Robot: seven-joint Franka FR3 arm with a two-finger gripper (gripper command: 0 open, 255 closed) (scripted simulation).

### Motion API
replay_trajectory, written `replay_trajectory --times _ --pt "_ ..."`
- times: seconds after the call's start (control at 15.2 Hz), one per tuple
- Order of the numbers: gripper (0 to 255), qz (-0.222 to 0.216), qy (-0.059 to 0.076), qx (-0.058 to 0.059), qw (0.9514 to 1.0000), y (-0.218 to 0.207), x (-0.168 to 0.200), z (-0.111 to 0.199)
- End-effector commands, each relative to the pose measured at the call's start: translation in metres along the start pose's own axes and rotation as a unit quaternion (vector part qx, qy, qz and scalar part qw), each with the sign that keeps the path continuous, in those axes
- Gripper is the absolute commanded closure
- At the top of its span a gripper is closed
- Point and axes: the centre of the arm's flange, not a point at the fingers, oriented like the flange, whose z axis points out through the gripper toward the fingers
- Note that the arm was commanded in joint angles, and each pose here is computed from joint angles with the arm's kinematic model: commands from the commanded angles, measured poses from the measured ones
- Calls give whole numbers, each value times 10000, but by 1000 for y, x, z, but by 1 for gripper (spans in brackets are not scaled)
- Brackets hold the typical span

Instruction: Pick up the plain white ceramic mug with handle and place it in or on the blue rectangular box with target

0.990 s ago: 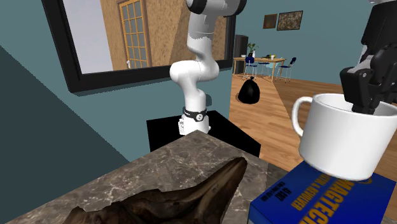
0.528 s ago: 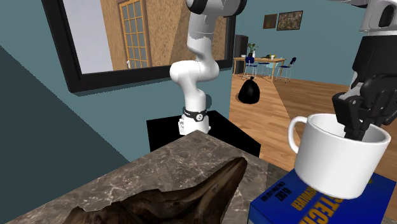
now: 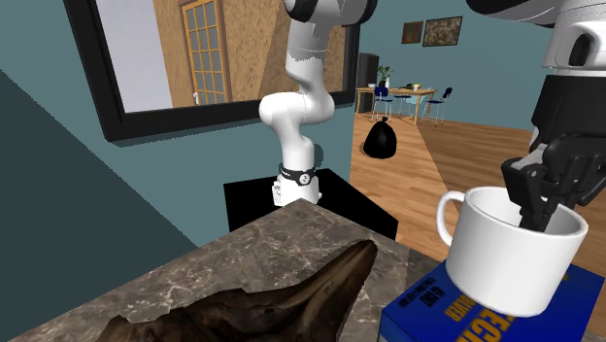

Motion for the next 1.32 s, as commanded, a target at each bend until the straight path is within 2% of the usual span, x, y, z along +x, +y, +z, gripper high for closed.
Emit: replay_trajectory --times 0.0,0.07,0.13,0.46,0.73,1.25 --pt "255 0 3 1 10000 0 0 0" --pt "255 0 3 1 10000 0 0 0" --pt "0 0 3 1 10000 0 0 0" --pt "0 0 3 1 10000 0 0 0" --pt "0 0 3 1 10000 0 0 -50" --pt "0 0 3 1 10000 0 0 -50"
